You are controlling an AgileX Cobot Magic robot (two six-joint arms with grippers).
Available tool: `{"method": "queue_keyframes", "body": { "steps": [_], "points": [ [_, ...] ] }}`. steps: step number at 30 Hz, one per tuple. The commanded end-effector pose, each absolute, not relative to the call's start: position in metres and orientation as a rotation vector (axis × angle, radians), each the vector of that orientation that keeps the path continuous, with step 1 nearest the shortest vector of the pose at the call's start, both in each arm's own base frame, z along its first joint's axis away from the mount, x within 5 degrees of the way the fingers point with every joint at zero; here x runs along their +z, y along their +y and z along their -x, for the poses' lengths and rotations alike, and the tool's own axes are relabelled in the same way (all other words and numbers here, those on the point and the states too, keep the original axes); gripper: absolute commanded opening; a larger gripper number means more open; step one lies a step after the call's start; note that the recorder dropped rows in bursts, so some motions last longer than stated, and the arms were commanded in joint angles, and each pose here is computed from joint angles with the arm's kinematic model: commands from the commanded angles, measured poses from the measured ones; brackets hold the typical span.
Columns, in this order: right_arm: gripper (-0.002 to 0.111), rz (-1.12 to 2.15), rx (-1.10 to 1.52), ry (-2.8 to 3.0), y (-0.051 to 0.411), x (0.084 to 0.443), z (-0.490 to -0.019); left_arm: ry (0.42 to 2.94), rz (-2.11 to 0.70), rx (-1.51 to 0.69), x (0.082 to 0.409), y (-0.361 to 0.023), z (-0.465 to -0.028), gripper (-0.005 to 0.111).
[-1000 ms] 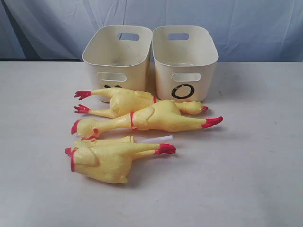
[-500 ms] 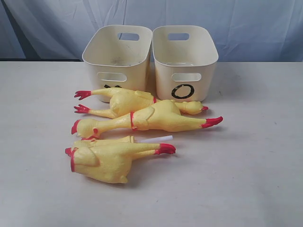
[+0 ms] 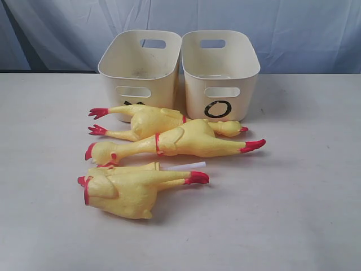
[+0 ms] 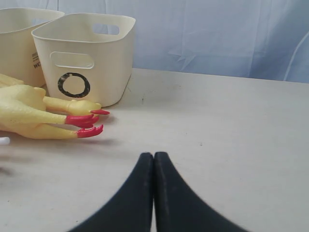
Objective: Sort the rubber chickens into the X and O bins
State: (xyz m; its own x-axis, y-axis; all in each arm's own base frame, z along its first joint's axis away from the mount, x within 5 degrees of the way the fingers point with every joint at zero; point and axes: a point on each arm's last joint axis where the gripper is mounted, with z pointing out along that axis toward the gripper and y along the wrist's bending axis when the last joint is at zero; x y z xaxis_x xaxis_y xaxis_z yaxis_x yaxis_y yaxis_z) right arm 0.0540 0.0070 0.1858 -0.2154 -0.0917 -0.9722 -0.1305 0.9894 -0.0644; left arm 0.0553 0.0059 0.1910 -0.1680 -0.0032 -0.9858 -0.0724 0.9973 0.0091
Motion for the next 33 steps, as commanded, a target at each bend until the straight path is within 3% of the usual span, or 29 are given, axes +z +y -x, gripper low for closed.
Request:
{"method": "queue_keyframes", "body": {
  "steps": [1,29,33],
  "points": [
    [-0.001,0.167,0.038,1.781,0.007,0.186,-0.054,1.731,0.056,0.055,0.191,0.006,-0.055,0.0],
    [-0.001,0.116,0.114,1.784,0.009,0.186,-0.054,1.707,0.005,0.118,0.193,0.007,-0.055,0.0],
    [-0.001,0.116,0.114,1.784,0.009,0.186,-0.054,1.586,0.135,-0.092,0.203,0.002,-0.056,0.0]
  ]
}}
